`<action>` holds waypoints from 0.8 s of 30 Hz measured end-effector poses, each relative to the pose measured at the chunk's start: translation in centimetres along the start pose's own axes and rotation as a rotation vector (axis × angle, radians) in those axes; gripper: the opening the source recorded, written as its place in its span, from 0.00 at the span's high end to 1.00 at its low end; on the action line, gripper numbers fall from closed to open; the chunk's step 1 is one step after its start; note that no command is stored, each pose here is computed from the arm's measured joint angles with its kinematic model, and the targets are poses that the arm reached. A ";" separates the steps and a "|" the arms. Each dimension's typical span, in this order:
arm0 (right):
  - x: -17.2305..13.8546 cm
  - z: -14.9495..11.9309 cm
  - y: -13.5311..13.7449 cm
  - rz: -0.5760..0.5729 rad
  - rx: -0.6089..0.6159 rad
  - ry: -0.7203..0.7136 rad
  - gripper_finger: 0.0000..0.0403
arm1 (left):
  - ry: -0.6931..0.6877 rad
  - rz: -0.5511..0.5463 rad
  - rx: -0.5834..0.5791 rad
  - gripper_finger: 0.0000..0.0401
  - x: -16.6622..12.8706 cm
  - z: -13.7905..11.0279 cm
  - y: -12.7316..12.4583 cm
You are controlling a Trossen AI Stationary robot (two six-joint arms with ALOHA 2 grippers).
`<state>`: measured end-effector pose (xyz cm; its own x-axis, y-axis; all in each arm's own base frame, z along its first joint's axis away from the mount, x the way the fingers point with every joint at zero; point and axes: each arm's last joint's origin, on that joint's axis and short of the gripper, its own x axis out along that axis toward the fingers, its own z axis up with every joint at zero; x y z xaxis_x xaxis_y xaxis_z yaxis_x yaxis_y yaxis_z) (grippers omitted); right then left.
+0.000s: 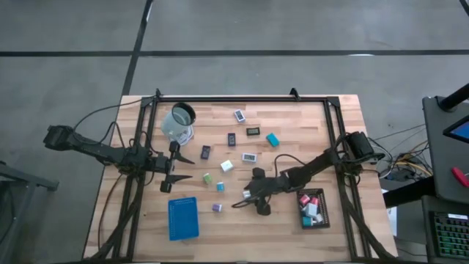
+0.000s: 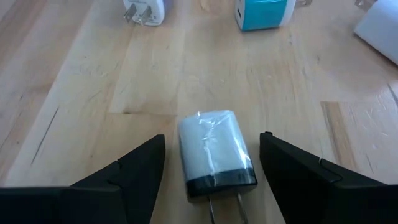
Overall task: Pick & Place Office items
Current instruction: Put the white black charger adapter into the black bin
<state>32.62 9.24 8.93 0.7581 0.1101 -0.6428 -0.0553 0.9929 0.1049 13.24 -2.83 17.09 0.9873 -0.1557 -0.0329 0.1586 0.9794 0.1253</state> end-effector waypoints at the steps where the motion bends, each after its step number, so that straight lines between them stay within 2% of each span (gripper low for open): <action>1: 0.0 0.0 0.0 0.000 0.000 0.001 0.36 | 0.003 0.000 0.000 0.41 0.0 0.0 0.0; 13: -0.1 0.0 -0.1 -0.005 0.000 0.005 0.40 | 0.003 -0.001 0.000 0.41 0.0 0.0 0.0; 24: -0.5 0.3 -0.4 -0.031 0.004 0.001 0.55 | 0.004 -0.001 0.000 0.41 0.0 -0.1 0.0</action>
<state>32.50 8.80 9.44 0.7588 0.0796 -0.6464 -0.0293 0.9957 0.0883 13.25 -2.83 17.04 0.9871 -0.1557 -0.0371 0.1592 0.9792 0.1255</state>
